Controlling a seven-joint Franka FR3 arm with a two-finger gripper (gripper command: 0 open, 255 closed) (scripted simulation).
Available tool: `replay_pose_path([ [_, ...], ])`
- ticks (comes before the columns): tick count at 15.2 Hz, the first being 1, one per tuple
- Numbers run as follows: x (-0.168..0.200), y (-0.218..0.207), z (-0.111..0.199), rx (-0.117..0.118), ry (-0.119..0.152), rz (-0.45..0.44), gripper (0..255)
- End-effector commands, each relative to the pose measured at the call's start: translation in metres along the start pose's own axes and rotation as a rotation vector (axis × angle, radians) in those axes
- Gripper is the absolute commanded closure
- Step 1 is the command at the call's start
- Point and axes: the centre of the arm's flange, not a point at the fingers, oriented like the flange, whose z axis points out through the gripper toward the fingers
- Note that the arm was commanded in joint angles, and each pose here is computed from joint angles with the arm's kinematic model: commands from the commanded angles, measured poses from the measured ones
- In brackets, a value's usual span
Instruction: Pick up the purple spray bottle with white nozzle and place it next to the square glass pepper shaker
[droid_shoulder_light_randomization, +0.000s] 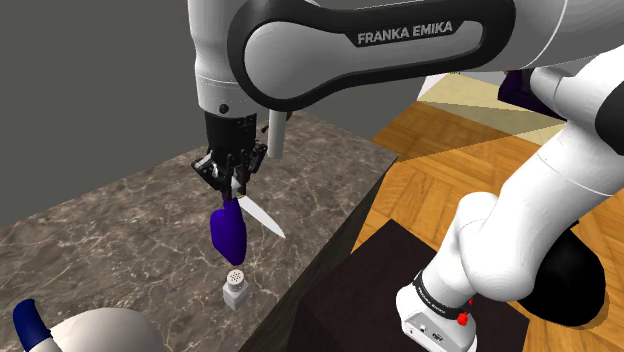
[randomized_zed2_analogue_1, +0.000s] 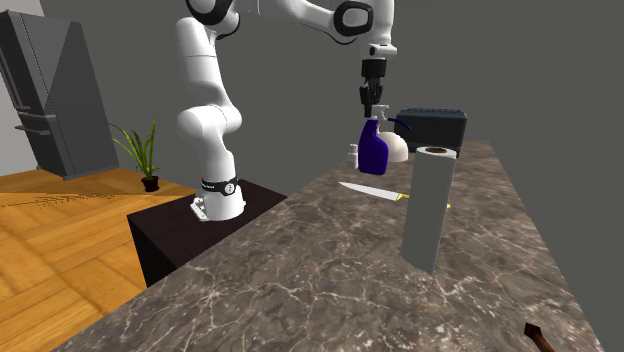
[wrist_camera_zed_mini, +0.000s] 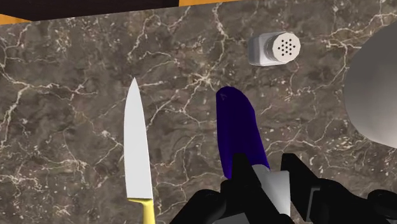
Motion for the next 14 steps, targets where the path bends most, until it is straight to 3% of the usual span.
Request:
replay_pose_path([
  [1, 0.0, 0.0, 0.0, 0.0, 0.0, 0.0, 255],
  [4, 0.0, 0.0, 0.0, 0.0, 0.0, 0.0, 255],
  [5, 0.0, 0.0, 0.0, 0.0, 0.0, 0.0, 0],
  [10, 0.0, 0.0, 0.0, 0.0, 0.0, 0.0, 0],
  [14, 0.0, 0.0, -0.05, 0.0, 0.0, 0.0, 0],
])
